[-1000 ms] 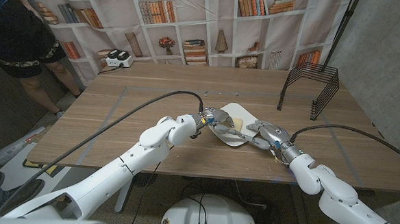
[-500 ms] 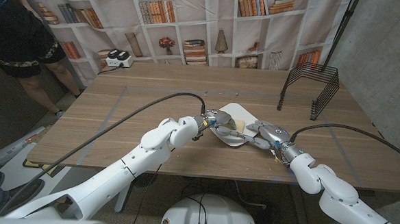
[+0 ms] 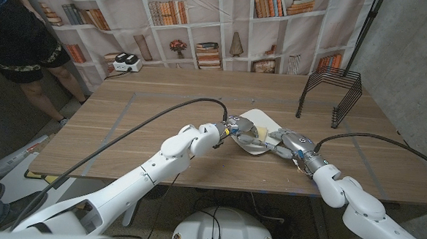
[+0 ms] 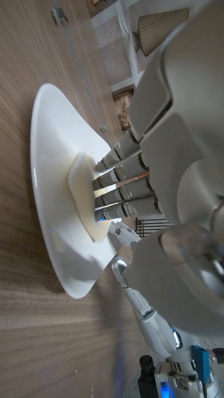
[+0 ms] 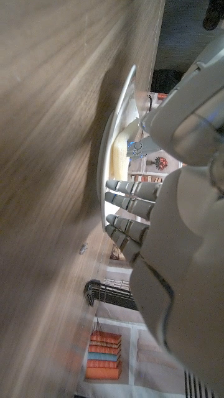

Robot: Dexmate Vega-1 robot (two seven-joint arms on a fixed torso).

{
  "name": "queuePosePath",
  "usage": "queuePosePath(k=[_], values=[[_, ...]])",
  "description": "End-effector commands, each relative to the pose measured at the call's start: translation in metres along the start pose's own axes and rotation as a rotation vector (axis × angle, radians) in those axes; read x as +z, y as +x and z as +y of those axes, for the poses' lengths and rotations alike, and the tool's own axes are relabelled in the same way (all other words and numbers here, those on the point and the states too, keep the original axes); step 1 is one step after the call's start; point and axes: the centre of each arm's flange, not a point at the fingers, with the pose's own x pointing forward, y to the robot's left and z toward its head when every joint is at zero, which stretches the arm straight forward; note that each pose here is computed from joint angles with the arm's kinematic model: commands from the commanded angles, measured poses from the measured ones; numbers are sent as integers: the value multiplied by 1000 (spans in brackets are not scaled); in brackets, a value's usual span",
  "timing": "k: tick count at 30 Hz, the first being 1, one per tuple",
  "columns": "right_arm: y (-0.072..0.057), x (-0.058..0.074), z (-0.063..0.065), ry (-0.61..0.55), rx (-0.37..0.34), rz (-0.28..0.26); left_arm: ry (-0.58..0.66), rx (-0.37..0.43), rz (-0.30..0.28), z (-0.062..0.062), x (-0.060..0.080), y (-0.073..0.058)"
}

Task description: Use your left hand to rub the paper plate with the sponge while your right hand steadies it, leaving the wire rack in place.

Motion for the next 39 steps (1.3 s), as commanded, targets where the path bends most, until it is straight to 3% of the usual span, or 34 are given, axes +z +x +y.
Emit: queuePosePath(k=[1, 12, 17, 27, 39], values=[[-7, -1, 3, 7, -6, 14, 43, -40, 63, -1, -18, -2], [-6, 2, 2, -10, -2, 6, 58, -2, 160, 13, -44, -21], [-5, 4, 2, -21, 2, -3, 26, -8, 160, 13, -48, -30], [0, 7, 3, -43, 42, -14, -40, -4, 84, 10, -35, -29], [1, 7, 4, -60, 58, -14, -60, 17, -21, 15, -9, -5]])
